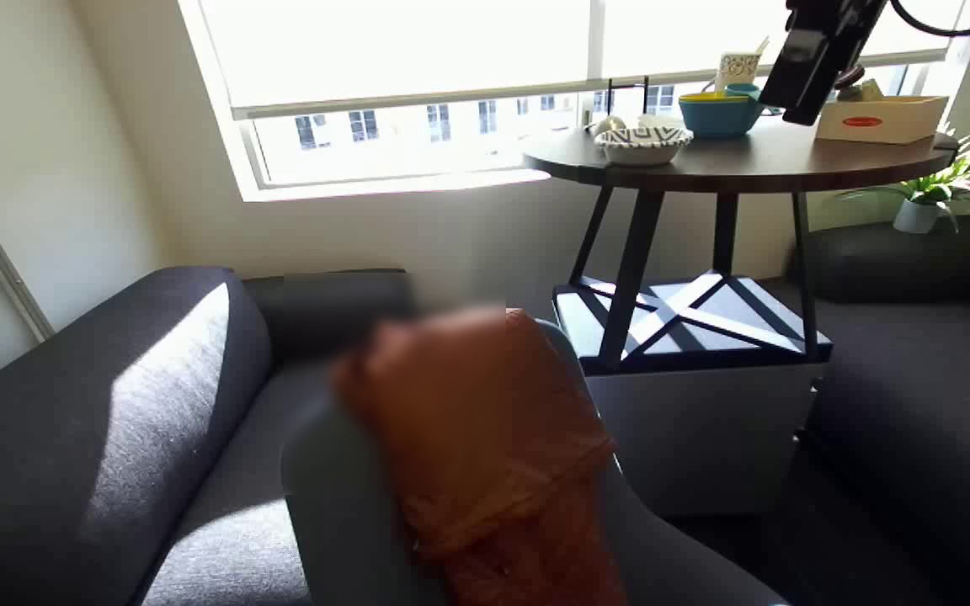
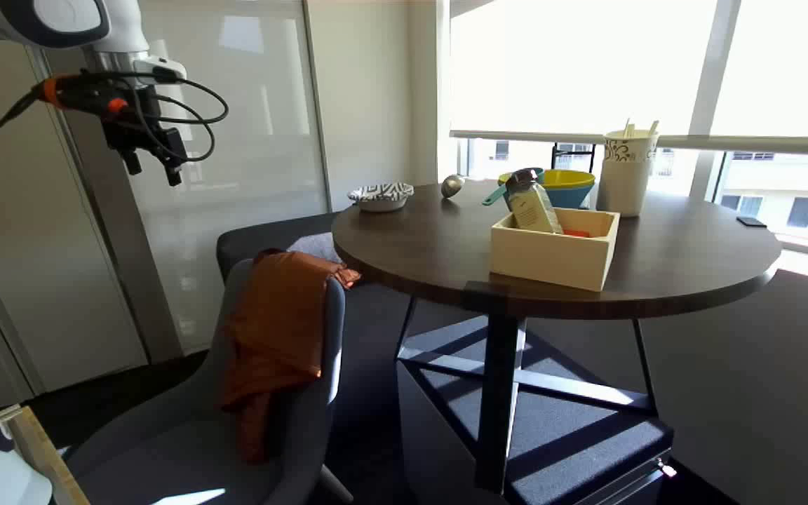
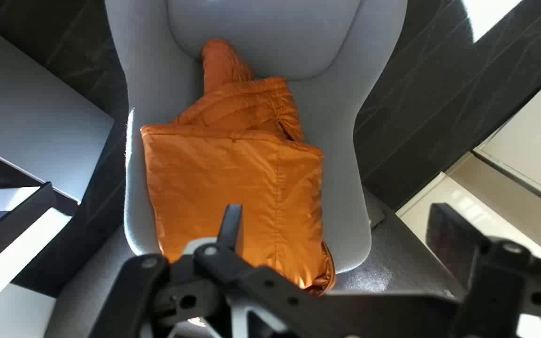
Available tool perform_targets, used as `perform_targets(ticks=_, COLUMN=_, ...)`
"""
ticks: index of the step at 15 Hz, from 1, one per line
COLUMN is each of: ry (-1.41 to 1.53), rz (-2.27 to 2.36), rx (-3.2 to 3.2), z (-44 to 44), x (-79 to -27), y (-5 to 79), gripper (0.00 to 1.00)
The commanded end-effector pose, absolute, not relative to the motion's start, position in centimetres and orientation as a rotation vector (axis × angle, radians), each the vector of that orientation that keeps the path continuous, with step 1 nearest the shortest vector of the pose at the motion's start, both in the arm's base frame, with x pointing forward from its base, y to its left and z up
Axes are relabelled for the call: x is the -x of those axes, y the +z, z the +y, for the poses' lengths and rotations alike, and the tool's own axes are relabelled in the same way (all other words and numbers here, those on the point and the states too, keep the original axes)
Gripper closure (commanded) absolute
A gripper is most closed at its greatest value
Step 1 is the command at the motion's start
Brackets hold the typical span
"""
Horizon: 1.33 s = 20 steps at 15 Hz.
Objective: Move the blue bowl to the left
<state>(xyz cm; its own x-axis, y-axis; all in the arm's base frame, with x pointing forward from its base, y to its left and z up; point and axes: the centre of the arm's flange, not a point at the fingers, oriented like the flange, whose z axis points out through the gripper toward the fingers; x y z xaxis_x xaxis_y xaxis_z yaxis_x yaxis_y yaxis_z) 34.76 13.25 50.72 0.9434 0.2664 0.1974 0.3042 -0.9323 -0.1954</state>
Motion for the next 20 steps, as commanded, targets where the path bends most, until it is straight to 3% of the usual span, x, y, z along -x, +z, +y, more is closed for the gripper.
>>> perform_targets(ticks=1, ry=-0.247, rz=-0.428, rx=2.874, z=13.3, x=-34.8, y=50.7, gripper=0.00)
perform_targets(ticks=9, ry=-0.289, rz=-0.296, rx=2.870, z=12.2, x=-35.5, y=51.2, gripper=0.00)
perform_targets(ticks=16, ry=-0.573, rz=0.199, rx=2.847, z=1.7, x=-39.8, y=57.4, gripper=0.00)
perform_targets(ticks=20, ry=-0.851, rz=0.202, rx=2.983, z=-2.6, x=-41.7, y=61.6, gripper=0.00)
